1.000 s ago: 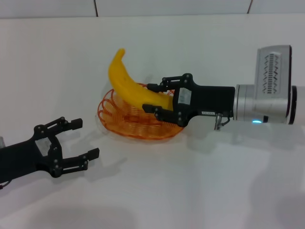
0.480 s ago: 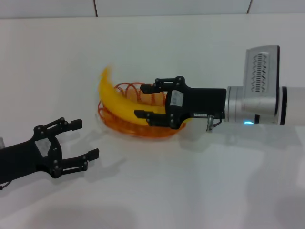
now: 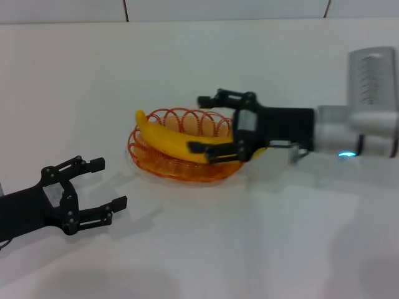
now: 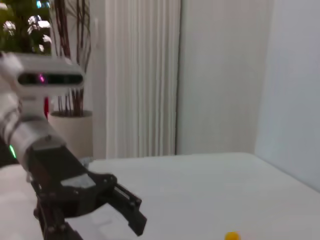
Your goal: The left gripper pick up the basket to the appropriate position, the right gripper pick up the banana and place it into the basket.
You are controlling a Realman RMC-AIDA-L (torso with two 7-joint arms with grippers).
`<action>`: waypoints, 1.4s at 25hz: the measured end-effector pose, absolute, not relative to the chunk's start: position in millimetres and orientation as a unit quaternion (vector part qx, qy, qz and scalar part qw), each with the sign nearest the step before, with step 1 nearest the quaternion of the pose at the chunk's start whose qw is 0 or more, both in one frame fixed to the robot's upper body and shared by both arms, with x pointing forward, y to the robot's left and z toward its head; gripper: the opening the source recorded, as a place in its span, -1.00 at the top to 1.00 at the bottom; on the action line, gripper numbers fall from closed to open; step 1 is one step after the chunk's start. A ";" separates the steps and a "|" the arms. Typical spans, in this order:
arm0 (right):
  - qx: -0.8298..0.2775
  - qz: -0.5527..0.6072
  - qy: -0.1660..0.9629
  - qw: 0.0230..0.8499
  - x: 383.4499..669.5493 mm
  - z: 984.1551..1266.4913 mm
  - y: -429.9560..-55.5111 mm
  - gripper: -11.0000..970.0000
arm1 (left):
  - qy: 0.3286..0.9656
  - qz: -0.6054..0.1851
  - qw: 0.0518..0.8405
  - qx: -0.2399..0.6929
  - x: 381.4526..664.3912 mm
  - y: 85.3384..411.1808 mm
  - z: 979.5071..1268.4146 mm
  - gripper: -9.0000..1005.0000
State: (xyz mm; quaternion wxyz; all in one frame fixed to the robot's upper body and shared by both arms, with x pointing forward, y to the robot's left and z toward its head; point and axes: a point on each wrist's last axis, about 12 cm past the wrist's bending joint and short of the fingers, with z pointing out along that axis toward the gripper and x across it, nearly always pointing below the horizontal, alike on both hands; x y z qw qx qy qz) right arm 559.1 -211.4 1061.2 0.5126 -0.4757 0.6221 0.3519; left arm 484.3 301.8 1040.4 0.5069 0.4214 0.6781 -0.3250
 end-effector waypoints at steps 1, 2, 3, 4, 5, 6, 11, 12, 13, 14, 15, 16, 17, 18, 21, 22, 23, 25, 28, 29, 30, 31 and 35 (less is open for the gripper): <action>-0.472 0.356 0.620 0.515 557.9 1064.6 -219.1 -0.68 | 0.678 -0.325 0.507 0.421 484.3 301.9 1040.4 -0.77; -0.467 0.360 0.618 0.519 555.2 1067.8 -228.4 -0.75 | 0.678 -0.325 0.507 0.422 484.3 301.9 1040.4 -0.77; -0.462 0.363 0.618 0.522 551.6 1070.2 -238.3 -0.81 | 0.678 -0.325 0.507 0.422 484.2 302.0 1040.4 -0.77; -0.459 0.364 0.616 0.527 548.4 1073.0 -246.9 -0.87 | 0.678 -0.325 0.507 0.422 484.2 302.0 1040.3 -0.77; -0.454 0.363 0.617 0.530 543.8 1074.6 -256.7 -0.87 | 0.678 -0.325 0.507 0.422 484.1 302.0 1040.3 -0.77; -0.450 0.364 0.618 0.533 538.1 1075.1 -265.1 -0.87 | 0.678 -0.324 0.507 0.421 483.8 302.2 1040.1 -0.77; -0.431 0.347 0.635 0.538 516.8 1071.4 -300.7 -0.87 | 0.682 -0.319 0.513 0.412 482.3 306.0 1039.9 -0.77; -0.427 0.343 0.640 0.538 513.3 1070.3 -306.9 -0.87 | 0.682 -0.319 0.514 0.411 481.7 306.7 1039.6 -0.77; -0.423 0.339 0.645 0.538 510.3 1069.5 -313.2 -0.87 | 0.683 -0.318 0.514 0.410 481.1 307.2 1039.3 -0.77; -0.417 0.335 0.651 0.538 505.9 1068.0 -320.2 -0.87 | 0.683 -0.318 0.514 0.410 480.9 307.3 1039.2 -0.77; -0.412 0.332 0.656 0.538 502.5 1066.9 -325.5 -0.87 | 0.683 -0.318 0.514 0.410 480.8 307.4 1039.2 -0.77; -0.407 0.328 0.661 0.538 498.6 1065.4 -331.0 -0.87 | 0.684 -0.318 0.514 0.409 480.2 307.7 1038.8 -0.77; -0.404 0.325 0.666 0.536 494.9 1064.0 -335.5 -0.87 | 0.684 -0.318 0.514 0.409 479.7 308.0 1038.6 -0.77; -0.401 0.322 0.671 0.534 491.1 1062.7 -340.5 -0.87 | 0.685 -0.317 0.514 0.407 478.9 308.6 1038.2 -0.78; -0.399 0.311 0.684 0.525 482.5 1057.3 -349.7 -0.87 | 0.688 -0.314 0.518 0.401 477.8 311.2 1038.0 -0.78; -0.401 0.307 0.690 0.519 480.6 1055.1 -351.5 -0.87 | 0.688 -0.313 0.519 0.399 477.8 312.0 1038.2 -0.78; -0.405 0.304 0.695 0.511 479.9 1052.3 -351.4 -0.87 | 0.689 -0.312 0.520 0.397 477.8 312.5 1038.3 -0.78; -0.416 0.297 0.706 0.491 480.0 1046.0 -349.4 -0.87 | 0.689 -0.311 0.521 0.396 477.5 312.8 1038.1 -0.78; -0.431 0.289 0.716 0.467 484.8 1038.3 -340.7 -0.87 | 0.687 -0.311 0.523 0.398 478.2 311.8 1038.3 -0.78; -0.434 0.288 0.716 0.465 486.9 1037.3 -337.4 -0.87 | 0.686 -0.311 0.523 0.399 478.3 311.6 1038.4 -0.78; -0.435 0.288 0.715 0.465 488.7 1037.0 -334.8 -0.87 | 0.686 -0.311 0.523 0.399 478.4 311.5 1038.4 -0.77; -0.436 0.289 0.714 0.465 489.5 1037.1 -333.5 -0.87 | 0.686 -0.311 0.523 0.399 478.5 311.4 1038.5 -0.77; -0.437 0.291 0.712 0.467 490.9 1037.4 -330.4 -0.87 | 0.686 -0.311 0.523 0.399 478.5 311.3 1038.5 -0.77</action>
